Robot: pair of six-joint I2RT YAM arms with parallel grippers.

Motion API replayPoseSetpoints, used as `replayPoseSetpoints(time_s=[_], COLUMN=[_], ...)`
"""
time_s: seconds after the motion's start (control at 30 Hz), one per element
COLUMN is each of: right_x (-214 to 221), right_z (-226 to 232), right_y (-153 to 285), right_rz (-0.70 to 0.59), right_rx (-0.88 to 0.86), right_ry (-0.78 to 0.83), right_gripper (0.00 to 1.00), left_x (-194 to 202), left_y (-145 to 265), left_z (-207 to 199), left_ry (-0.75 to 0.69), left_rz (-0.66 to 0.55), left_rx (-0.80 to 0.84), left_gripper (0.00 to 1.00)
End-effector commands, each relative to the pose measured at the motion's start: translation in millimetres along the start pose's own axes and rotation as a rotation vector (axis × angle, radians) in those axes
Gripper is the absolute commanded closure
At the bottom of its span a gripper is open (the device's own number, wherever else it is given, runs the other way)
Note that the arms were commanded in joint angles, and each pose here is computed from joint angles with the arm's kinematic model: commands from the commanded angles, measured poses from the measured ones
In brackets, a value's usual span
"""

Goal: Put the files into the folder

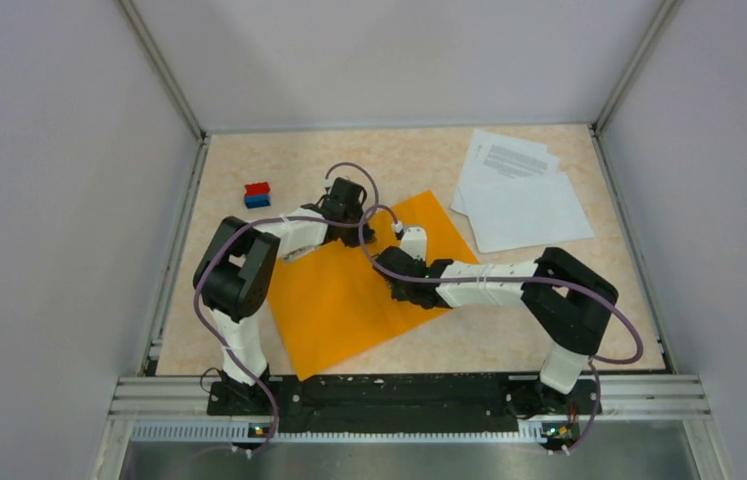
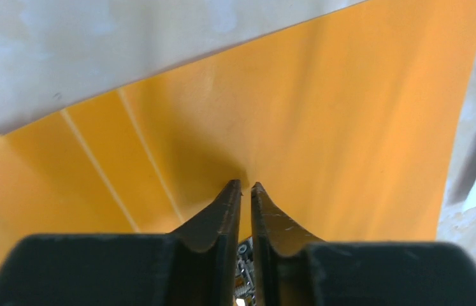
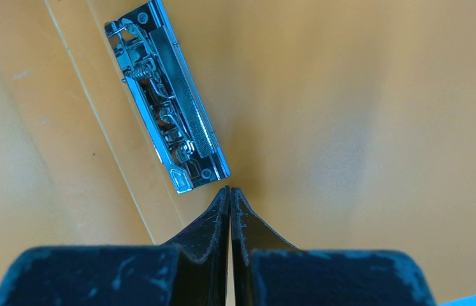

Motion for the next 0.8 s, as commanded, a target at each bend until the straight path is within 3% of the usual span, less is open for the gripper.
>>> replayPoseSetpoints(time_s=[0.0, 0.3, 0.53, 0.77], right_x=[-15.8, -17.0, -14.7, -21.4], right_z=[2.3, -2.7, -2.5, 1.7], right_y=[7.5, 6.4, 4.1, 11.0], right_rz=[-0.03, -0.028, -0.018, -0.038], right_rx=[-0.092, -0.116, -0.125, -0.173], right_ry=[-0.056, -0.075, -0.068, -0.068], right_gripper=[0.99, 0.99, 0.99, 0.99], left_x=[31.0, 47.5, 51.6, 51.4], left_y=[20.1, 43.4, 42.5, 28.8], left_z=[53.9, 32.9, 20.3, 26.4], left_ry=[-0.079, -0.075, -0.014, -0.011], left_rz=[0.105, 0.079, 0.096, 0.077], left_rx=[-0.309, -0.279, -0.218, -0.261], left_gripper=[0.77, 0.62, 0.62, 0.67])
Point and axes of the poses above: each gripper's point midway between its finger pads, its own y axis back along the fingers, its own z axis along the line the jaws close on, x = y × z, the point moved 7 cm from there along y, back along the fingers, and after that the axes turned 6 degrees about y, right-handed, at the moved point
